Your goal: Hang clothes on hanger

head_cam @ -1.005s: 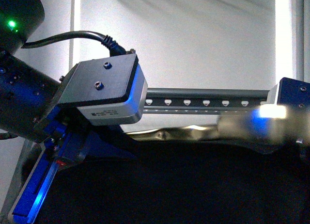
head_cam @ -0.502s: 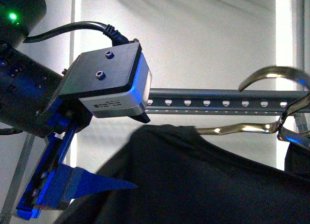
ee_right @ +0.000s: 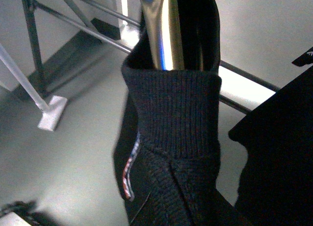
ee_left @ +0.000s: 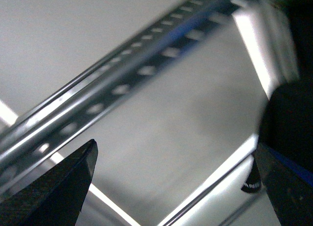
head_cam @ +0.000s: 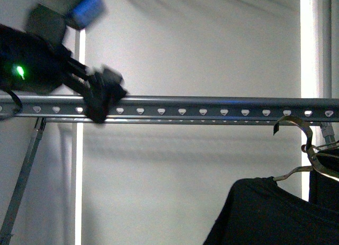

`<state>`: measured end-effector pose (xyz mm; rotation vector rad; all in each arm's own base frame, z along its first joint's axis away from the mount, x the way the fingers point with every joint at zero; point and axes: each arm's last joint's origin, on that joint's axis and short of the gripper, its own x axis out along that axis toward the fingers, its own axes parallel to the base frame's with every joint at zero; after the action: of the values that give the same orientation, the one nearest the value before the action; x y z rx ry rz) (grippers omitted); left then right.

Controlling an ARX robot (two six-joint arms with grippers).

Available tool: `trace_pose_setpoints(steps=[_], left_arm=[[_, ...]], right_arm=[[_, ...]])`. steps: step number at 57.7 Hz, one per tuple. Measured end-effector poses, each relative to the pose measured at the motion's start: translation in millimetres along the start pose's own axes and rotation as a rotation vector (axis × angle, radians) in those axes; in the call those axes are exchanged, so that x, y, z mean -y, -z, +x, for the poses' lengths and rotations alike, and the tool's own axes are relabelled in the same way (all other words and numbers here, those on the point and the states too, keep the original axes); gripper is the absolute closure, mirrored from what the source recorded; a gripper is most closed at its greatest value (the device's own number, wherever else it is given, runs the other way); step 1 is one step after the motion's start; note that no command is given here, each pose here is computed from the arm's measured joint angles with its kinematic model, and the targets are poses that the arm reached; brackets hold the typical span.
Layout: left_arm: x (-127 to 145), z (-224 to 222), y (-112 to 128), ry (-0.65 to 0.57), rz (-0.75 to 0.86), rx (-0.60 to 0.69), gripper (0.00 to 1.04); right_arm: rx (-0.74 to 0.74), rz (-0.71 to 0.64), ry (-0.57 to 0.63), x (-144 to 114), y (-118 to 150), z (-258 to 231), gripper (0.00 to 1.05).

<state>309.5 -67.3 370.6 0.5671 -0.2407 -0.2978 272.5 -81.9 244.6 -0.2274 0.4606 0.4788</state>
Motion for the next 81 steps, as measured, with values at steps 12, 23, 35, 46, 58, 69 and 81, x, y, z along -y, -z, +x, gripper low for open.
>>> trace_pose_setpoints(steps=[12,23,35,46,58,69,81], left_arm=[[-62.6,-26.6,4.8,-0.533,-0.816,-0.002,0.07],[-52.8,-35.5,2.4,-0.488,-0.874,0.030,0.07],[-38.5,-37.5,-0.8,-0.406,-0.887,0.037,0.07],[-40.2,-39.6,-5.0,-0.408,-0.878,0.093,0.07],[-39.6,-40.6,-7.2,-0.376,-0.873,0.113,0.07],[-38.1,-40.6,-8.2,-0.344,-0.868,0.122,0.07],[-39.7,-41.2,-8.0,-0.329,-0.865,0.130,0.07]], right_arm=[[0.119,0.340,-0.060,8.0,-43.9,-9.9,1.01],[0.210,0.492,-0.110,5.3,-74.2,-9.7,1.01],[0.285,0.705,-0.096,20.1,-112.3,-2.1,1.01],[0.296,0.883,-0.079,33.2,-128.2,14.3,1.01],[0.320,0.989,-0.071,37.3,-158.9,27.2,1.01],[0.256,1.016,-0.002,32.9,-172.3,48.1,1.01],[0.193,1.026,0.041,27.7,-160.8,70.6,1.01]])
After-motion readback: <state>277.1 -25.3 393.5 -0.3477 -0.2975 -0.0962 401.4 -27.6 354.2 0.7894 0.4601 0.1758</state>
